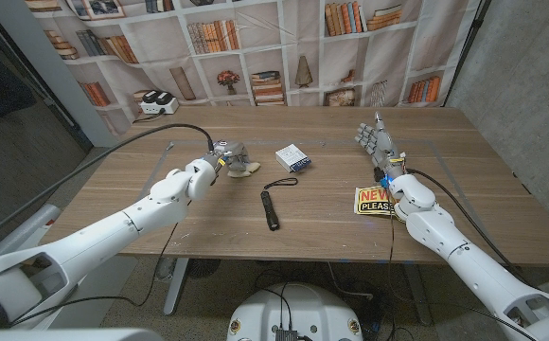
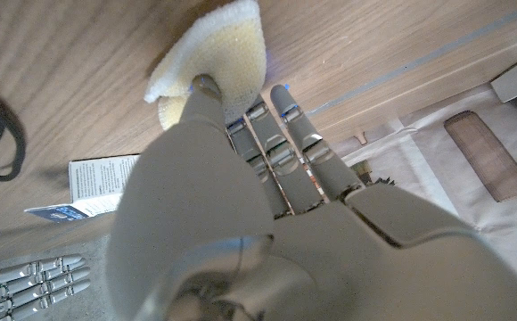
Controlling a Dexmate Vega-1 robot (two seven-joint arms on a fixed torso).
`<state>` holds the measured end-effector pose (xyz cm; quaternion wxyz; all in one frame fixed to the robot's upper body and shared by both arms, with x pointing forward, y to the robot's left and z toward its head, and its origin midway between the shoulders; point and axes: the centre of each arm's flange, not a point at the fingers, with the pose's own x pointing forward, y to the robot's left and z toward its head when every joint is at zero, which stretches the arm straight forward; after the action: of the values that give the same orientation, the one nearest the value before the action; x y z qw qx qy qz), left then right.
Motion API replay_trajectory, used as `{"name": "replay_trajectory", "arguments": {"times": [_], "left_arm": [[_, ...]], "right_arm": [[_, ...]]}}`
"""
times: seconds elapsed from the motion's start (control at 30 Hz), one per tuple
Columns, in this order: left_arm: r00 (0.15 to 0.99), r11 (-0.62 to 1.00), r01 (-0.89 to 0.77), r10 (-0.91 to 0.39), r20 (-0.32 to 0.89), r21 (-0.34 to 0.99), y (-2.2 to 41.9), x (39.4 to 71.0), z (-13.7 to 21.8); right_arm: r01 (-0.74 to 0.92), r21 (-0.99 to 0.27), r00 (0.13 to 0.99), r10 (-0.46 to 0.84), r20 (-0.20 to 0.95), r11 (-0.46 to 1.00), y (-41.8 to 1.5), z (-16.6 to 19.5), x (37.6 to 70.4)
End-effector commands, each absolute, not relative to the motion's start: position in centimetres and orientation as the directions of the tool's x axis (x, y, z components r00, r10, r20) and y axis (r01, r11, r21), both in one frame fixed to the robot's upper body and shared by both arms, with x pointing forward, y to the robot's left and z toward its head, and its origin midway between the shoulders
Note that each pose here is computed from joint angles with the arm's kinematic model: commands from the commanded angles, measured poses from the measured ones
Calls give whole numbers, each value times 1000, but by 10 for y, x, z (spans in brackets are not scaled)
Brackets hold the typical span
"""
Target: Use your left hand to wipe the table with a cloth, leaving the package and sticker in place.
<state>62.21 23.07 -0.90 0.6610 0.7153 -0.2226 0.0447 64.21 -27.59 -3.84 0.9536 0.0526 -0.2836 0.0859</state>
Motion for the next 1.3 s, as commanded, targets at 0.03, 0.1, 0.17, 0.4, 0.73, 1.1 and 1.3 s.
{"name": "replay_trajectory", "arguments": {"times": [0.03, 0.1, 0.17, 0.4, 0.73, 1.1, 1.3], "left_arm": [[913, -32, -368, -199, 355, 929, 248, 589, -26], [914, -27, -368, -194, 356, 929, 249, 587, -28], [917, -14, -364, -182, 355, 931, 252, 582, -33], [916, 0, -368, -170, 363, 930, 257, 578, -37], [887, 21, -426, -189, 422, 905, 253, 584, -24], [874, 14, -440, -223, 432, 898, 247, 589, -12], [879, 9, -432, -221, 423, 902, 248, 589, -13]], "right_arm": [[-211, 24, 823, 164, 544, 977, -270, -35, 640], [-212, 23, 823, 166, 543, 977, -270, -35, 640], [-213, 21, 825, 168, 540, 977, -269, -36, 639], [-217, 21, 825, 172, 538, 976, -266, -38, 638], [-210, 27, 822, 162, 546, 977, -265, -40, 635], [-195, 43, 821, 139, 554, 980, -267, -44, 628], [-192, 46, 822, 135, 554, 980, -266, -46, 627]]}}
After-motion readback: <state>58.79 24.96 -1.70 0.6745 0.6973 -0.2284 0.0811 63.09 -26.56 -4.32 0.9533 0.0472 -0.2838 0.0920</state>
